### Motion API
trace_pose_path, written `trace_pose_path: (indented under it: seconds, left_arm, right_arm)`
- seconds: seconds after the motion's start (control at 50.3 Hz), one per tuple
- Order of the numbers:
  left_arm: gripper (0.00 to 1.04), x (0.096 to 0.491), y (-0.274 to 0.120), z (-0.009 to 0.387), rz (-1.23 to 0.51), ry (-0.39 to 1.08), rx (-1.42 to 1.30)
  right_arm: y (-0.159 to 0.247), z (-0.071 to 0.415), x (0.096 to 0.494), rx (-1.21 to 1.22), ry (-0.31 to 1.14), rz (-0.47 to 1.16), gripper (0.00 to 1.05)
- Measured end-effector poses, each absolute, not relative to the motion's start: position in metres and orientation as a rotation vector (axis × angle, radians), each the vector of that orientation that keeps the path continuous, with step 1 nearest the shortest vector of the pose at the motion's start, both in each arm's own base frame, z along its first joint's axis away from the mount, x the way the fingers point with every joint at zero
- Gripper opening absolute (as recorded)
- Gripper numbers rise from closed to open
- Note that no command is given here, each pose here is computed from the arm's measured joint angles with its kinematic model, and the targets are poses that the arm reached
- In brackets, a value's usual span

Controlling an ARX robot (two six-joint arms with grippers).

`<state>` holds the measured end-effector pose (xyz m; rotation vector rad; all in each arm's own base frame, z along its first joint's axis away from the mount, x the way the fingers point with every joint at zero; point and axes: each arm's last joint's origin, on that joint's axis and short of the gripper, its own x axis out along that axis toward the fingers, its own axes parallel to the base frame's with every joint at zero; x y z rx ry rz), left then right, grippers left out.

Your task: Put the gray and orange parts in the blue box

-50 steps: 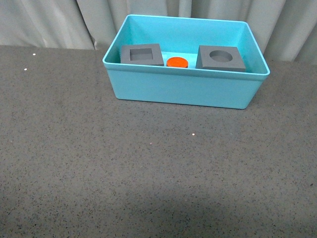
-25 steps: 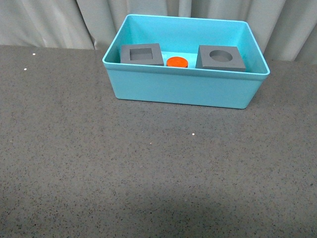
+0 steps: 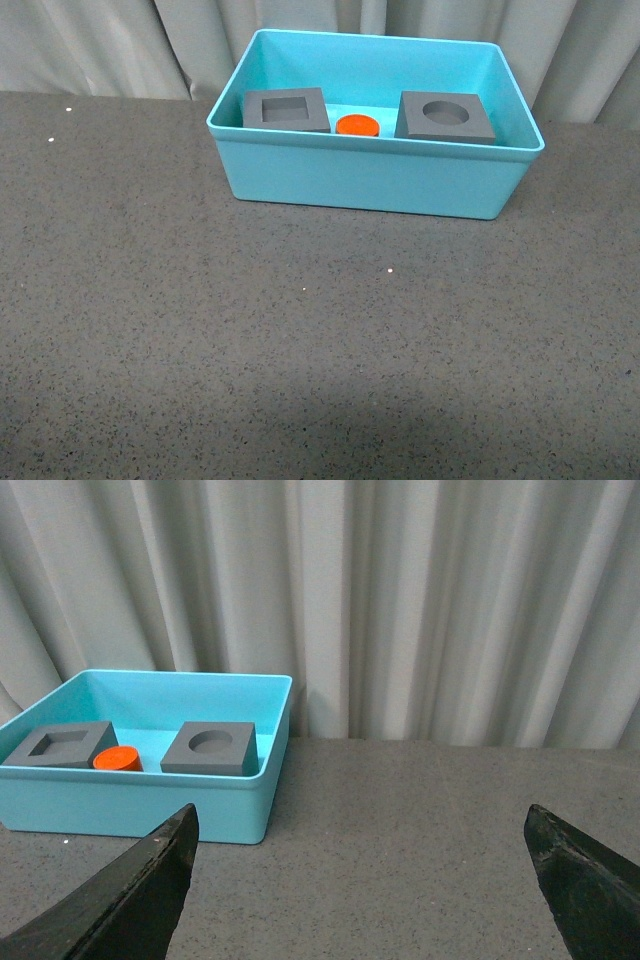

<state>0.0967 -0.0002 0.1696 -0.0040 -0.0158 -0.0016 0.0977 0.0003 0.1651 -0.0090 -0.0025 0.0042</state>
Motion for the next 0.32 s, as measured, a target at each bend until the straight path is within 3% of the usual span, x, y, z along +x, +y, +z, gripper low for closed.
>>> trace_pose_path:
  seconds: [0.318]
  left_arm:
    - [0.98,0.0967,-0.0002,0.1696,-0.002,-0.016,-0.004]
  right_arm:
    - [0.0003,0.1651,0.0977,-0.009,-0.002,0.004,0.95]
